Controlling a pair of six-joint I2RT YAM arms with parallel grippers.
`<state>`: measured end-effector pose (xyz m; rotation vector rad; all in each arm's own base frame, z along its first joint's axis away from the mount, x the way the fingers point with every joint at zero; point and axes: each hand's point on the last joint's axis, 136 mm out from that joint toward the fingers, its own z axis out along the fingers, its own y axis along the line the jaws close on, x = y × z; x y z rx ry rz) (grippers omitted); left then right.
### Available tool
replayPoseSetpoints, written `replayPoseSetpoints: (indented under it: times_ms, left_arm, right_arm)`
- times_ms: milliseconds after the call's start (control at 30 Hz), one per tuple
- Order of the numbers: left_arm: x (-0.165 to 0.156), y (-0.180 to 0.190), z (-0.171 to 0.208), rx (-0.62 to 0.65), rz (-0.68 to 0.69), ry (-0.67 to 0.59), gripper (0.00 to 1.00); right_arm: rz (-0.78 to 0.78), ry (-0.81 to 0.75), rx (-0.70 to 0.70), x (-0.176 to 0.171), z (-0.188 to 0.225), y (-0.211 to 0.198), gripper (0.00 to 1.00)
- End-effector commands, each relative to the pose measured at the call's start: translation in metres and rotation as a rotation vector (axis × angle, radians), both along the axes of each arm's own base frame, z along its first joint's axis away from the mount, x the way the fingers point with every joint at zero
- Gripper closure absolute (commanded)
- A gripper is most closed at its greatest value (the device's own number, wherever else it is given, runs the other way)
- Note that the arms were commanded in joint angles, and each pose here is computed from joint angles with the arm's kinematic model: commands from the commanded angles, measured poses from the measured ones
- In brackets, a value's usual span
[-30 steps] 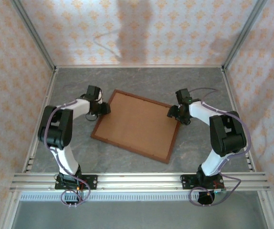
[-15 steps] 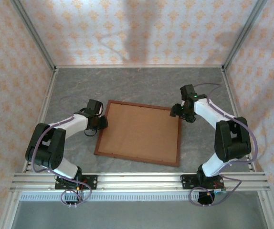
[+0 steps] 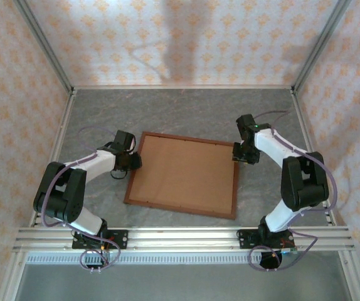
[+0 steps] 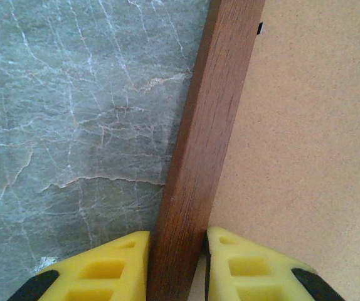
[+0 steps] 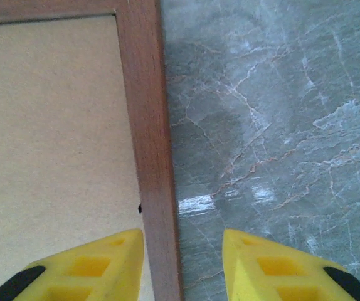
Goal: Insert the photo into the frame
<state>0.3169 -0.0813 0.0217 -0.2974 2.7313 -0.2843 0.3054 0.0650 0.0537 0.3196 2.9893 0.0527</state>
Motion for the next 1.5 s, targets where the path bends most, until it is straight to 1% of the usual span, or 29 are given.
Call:
replayPoseSetpoints:
  times_ms: [0, 467, 1000, 1467]
  left_arm:
    - [-0.029, 0.004, -0.019, 0.027, -0.009, 0.117, 0.76]
    - [-0.026, 0.001, -0.019, 0.014, -0.015, 0.114, 0.76]
    - [-0.026, -0.003, -0.023, -0.003, -0.024, 0.121, 0.76]
    - [-0.025, -0.005, -0.024, -0.011, -0.032, 0.126, 0.76]
  right_arm:
    - [0.005, 0.052, -0.030, -0.006, -0.009, -0.005, 0.63]
    - [0.008, 0.052, 0.018, 0.003, -0.020, 0.007, 0.65]
    - [0.029, 0.059, 0.041, 0.012, -0.028, 0.023, 0.66]
    - [0.050, 0.077, 0.036, 0.010, -0.036, 0.033, 0.67]
